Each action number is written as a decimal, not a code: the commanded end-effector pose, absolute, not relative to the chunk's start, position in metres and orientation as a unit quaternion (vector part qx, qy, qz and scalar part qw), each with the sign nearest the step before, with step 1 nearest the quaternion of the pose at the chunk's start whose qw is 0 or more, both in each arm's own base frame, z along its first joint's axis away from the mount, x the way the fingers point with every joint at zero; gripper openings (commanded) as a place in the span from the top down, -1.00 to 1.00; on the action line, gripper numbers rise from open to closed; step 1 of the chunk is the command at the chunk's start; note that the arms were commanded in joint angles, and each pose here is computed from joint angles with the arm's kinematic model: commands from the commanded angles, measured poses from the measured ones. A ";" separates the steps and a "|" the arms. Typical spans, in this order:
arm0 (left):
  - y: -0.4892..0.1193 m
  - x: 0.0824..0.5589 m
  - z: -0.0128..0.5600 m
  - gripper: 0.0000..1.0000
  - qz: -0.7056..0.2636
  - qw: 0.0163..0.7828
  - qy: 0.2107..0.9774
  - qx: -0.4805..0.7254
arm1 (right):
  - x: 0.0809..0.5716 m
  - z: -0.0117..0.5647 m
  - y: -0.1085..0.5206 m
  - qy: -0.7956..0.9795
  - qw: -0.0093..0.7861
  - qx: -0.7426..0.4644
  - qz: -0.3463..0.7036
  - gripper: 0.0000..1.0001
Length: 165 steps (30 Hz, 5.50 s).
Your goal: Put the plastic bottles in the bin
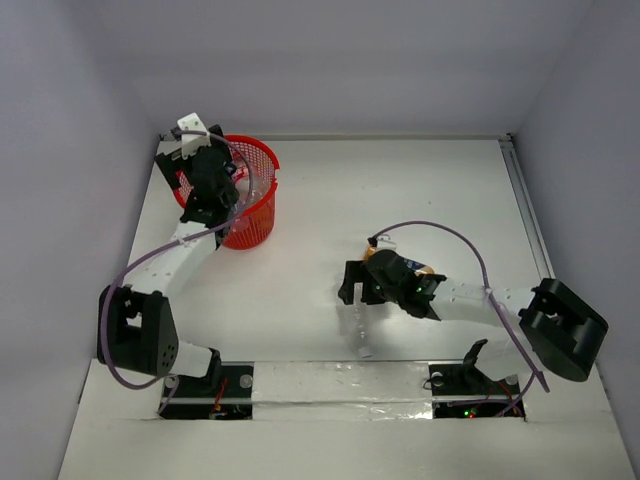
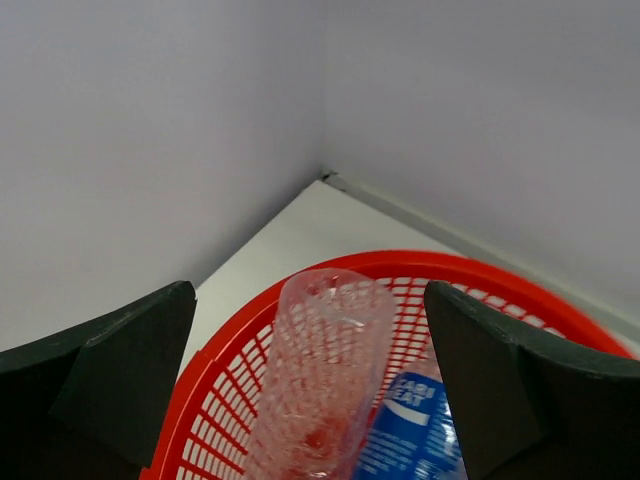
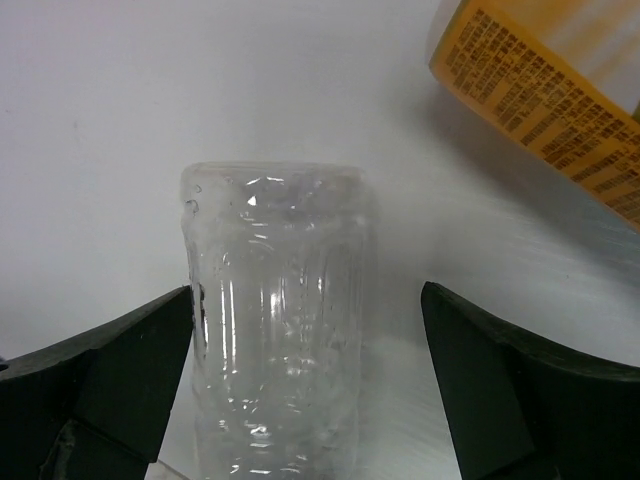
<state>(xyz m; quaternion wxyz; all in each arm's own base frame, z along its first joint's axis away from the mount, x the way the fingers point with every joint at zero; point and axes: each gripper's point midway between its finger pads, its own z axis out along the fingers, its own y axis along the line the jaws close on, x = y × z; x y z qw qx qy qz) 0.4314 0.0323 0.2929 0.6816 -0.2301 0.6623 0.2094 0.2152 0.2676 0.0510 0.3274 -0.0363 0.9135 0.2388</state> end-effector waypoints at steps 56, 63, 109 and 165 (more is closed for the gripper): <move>-0.093 0.157 0.388 -0.29 -0.358 0.689 0.628 -0.039 | 0.436 0.456 0.537 0.489 0.762 0.006 0.425 0.07; -0.090 0.162 0.388 -0.30 -0.352 0.694 0.627 -0.045 | 0.422 0.391 0.568 0.525 0.768 -0.077 0.358 0.03; -0.179 0.219 0.383 0.92 -0.425 0.604 0.671 0.066 | 0.328 0.428 0.308 0.582 0.743 0.042 0.329 1.00; -0.508 0.256 0.033 0.26 -0.164 0.260 0.714 0.629 | 0.156 0.399 0.062 0.604 0.706 0.115 0.352 -0.41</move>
